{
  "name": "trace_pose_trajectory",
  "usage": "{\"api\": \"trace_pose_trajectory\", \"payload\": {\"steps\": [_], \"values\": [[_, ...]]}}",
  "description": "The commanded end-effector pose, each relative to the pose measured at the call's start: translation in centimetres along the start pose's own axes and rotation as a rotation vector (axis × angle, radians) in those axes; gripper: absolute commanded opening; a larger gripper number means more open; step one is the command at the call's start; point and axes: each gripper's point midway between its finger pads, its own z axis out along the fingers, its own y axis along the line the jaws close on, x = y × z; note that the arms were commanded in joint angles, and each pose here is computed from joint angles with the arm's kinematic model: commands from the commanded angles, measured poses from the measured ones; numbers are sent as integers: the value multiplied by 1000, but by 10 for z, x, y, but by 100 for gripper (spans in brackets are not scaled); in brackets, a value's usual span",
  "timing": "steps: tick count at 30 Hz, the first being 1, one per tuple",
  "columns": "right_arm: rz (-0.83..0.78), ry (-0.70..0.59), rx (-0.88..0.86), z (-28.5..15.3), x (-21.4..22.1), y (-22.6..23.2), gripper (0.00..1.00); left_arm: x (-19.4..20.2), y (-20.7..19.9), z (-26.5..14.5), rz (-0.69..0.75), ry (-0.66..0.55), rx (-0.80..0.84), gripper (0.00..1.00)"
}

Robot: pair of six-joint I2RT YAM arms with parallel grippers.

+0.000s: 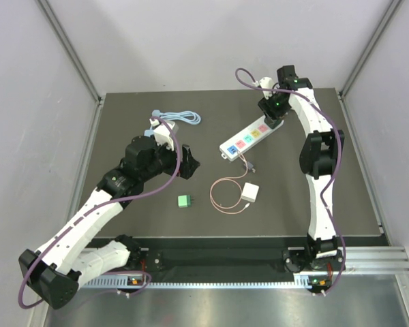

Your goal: Insert the plug

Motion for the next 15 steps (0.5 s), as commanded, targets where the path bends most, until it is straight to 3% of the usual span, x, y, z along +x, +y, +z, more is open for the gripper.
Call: {"api": "trace_pose_trajectory", "payload": {"steps": [1,15], "values": [[-4,16,-50,16,6,9,0,-19,-4,-1,24,-58,12,97],[-38,31,-76,27,9,17,0,-19,-4,-3,25,-63,11,97]]}}
